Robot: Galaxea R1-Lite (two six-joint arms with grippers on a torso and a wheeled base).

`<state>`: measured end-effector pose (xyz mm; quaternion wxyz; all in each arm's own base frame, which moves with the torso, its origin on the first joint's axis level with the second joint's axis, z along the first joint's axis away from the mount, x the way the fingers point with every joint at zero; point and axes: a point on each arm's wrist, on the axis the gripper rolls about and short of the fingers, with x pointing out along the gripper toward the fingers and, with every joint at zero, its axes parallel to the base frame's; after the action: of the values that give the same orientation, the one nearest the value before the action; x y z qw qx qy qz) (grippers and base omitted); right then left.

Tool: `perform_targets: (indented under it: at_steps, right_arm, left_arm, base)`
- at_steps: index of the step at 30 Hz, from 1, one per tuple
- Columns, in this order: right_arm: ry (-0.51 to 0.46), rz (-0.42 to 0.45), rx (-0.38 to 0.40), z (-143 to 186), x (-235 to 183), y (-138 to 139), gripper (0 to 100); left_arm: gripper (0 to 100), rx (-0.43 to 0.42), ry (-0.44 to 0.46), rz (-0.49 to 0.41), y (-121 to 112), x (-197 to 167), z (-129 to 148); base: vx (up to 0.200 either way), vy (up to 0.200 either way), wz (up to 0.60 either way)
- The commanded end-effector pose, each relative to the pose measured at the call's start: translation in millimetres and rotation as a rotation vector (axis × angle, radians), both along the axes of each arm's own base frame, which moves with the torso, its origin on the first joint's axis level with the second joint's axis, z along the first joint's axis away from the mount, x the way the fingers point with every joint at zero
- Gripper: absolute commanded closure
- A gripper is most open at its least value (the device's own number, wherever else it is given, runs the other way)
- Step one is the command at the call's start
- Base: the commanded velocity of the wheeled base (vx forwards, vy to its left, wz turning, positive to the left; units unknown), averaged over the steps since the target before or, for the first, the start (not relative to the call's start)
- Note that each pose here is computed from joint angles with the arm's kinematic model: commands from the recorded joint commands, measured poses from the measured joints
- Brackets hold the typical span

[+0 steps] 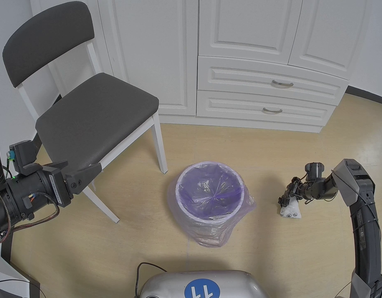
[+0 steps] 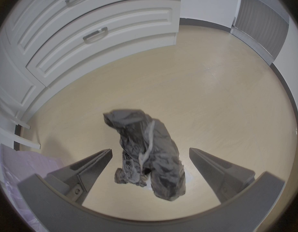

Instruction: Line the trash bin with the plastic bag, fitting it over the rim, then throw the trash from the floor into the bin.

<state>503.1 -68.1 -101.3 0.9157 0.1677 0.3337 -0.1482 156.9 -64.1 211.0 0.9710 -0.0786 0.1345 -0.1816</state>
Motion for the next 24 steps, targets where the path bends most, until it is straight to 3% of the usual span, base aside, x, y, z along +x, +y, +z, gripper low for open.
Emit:
perform_targets:
  at_steps: [1,24]
  right_arm:
    - [0.015,0.004,0.004,-0.1,0.0,2.3,0]
    - [0.039,-0.020,0.038,-0.8,-0.2,3.1,0]
  left_arm:
    - [0,0.001,0.003,0.000,-0.2,0.4,-0.5]
    - [0,0.000,0.000,-0.001,0.0,-0.7,-0.2]
  base:
    - [0.000,0.000,0.00]
    - [0.000,0.000,0.00]
